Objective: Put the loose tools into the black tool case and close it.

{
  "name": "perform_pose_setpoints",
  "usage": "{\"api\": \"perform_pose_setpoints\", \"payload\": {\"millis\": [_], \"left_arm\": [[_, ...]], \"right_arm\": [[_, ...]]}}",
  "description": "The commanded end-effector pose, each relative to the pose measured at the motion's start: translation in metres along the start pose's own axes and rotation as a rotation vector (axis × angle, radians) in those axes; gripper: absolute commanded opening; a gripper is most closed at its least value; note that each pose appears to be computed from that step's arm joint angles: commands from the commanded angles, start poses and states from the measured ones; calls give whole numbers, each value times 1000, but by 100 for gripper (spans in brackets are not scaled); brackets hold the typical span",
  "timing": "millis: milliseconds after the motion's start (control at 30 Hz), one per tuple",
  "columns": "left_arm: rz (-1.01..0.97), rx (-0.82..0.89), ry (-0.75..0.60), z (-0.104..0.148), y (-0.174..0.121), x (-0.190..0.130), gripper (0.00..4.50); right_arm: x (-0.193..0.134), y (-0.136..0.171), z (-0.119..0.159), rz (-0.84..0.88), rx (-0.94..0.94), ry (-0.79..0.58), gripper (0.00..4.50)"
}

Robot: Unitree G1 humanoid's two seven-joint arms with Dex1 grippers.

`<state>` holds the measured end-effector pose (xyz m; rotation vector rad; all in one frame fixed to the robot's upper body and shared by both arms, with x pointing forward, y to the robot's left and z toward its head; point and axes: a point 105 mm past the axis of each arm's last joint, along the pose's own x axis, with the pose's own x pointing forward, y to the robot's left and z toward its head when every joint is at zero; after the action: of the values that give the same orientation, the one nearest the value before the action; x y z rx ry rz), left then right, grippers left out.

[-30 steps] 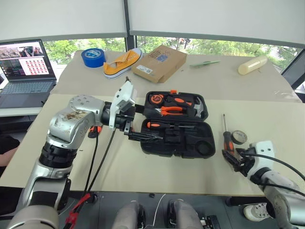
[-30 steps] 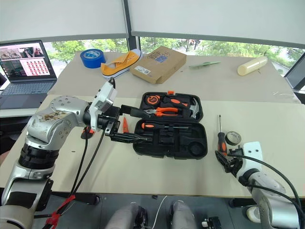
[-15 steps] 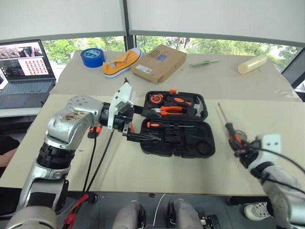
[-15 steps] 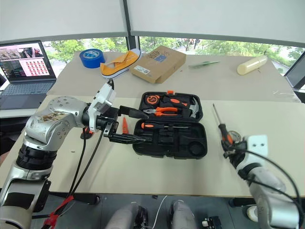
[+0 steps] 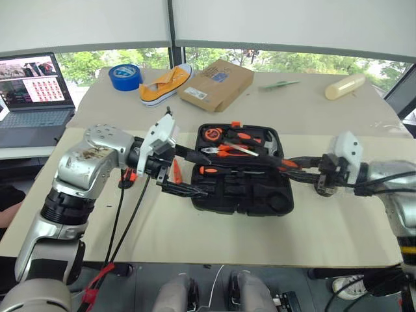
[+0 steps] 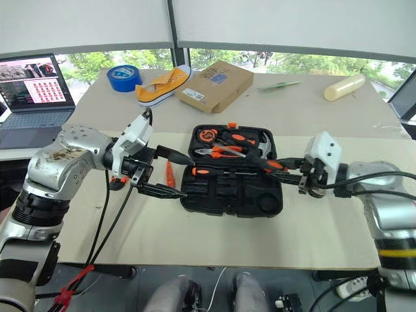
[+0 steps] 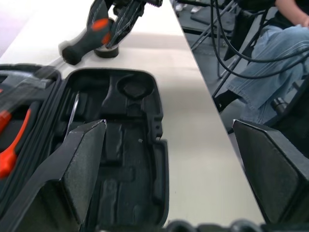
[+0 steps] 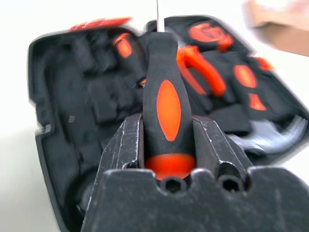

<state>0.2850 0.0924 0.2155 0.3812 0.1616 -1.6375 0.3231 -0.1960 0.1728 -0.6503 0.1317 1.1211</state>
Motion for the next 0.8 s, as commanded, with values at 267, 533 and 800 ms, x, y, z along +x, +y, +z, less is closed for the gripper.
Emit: {"api": "perform_pose_setpoints", "payload": {"millis": [267, 533, 800], "left_arm": [[52, 46, 11, 5, -4, -7, 450], [71, 48, 8, 4, -5, -7, 450], [89, 59, -1, 8, 3, -7, 450]], "right_arm": [[24, -16, -9, 158, -220, 58, 101], [26, -17, -15, 158, -153, 79, 101], [5, -14, -17, 161, -148, 91, 396]]}}
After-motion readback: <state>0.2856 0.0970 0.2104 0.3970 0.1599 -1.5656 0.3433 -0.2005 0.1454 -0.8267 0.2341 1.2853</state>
